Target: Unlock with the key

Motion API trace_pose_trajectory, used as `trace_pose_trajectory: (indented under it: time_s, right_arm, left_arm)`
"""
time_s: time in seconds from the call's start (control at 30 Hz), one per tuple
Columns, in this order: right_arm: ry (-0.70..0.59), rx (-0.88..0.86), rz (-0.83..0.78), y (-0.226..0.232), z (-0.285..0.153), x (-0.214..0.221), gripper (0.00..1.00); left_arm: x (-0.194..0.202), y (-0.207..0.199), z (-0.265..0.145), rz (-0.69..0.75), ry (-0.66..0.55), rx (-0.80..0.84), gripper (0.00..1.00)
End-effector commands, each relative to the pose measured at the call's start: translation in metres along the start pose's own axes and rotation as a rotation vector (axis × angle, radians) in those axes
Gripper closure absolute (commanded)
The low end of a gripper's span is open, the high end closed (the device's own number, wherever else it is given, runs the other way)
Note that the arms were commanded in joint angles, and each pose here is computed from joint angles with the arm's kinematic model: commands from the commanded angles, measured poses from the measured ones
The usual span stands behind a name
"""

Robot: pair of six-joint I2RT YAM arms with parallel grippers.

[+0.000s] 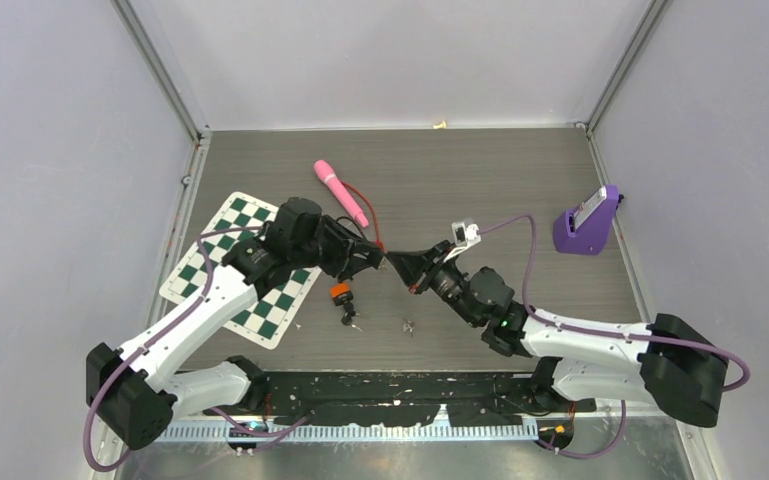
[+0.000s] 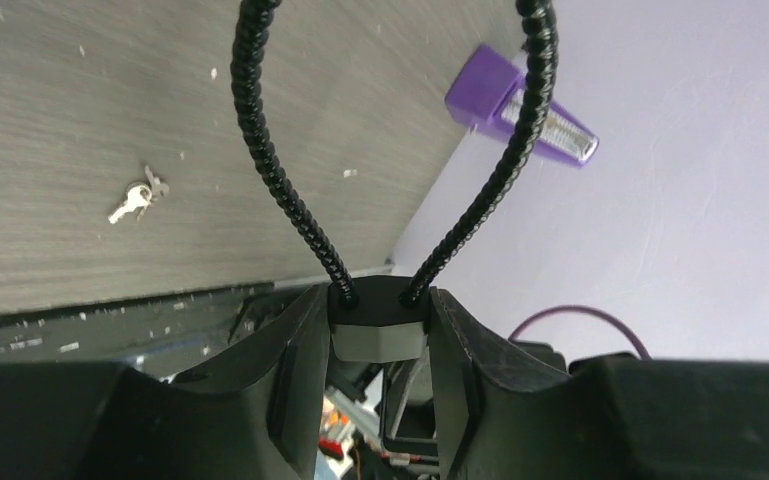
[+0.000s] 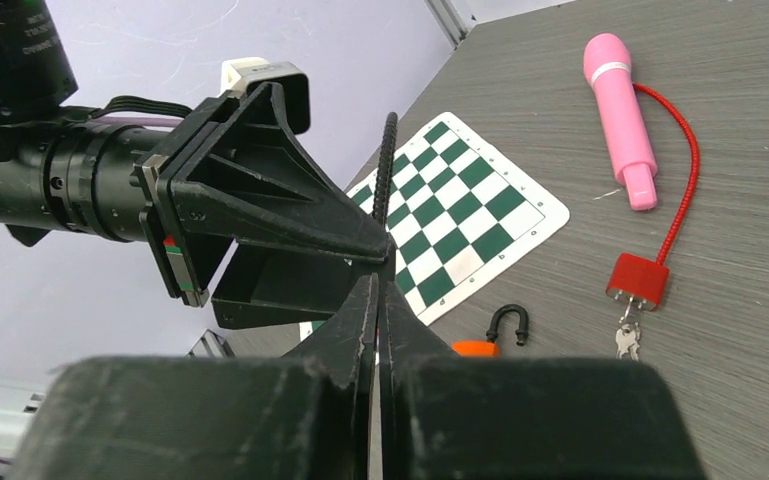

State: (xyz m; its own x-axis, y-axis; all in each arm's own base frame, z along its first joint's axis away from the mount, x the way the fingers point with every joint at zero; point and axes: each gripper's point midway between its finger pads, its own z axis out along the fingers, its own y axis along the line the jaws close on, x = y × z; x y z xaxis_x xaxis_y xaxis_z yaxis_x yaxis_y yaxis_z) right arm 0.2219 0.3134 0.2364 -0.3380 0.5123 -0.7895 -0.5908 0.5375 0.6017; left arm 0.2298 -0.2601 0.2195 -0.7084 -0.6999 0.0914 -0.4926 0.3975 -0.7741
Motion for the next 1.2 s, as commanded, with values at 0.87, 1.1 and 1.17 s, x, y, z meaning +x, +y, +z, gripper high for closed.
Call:
trace_pose_trajectory:
  time_s: [0.87,1.1,1.17]
  right_arm:
    - [0.623,0.438,-0.184,-0.091,-0.123,0.045,0.35]
    - [0.664,0.424,-0.210,-0.090,-0.122,0.053,0.36]
    - [0.676,0.421,-0.215,-0.090,-0.121,0.056,0.36]
  left_arm:
    - [-0.001,0.098,0.112,0.584,0.025,-0.637,1.00]
    - [-0.011,0.096,0.149,0.584,-0.010,-0.702,1.00]
    - [-0.010,0.089,0.157,0.583,-0.014,-0.695,0.97]
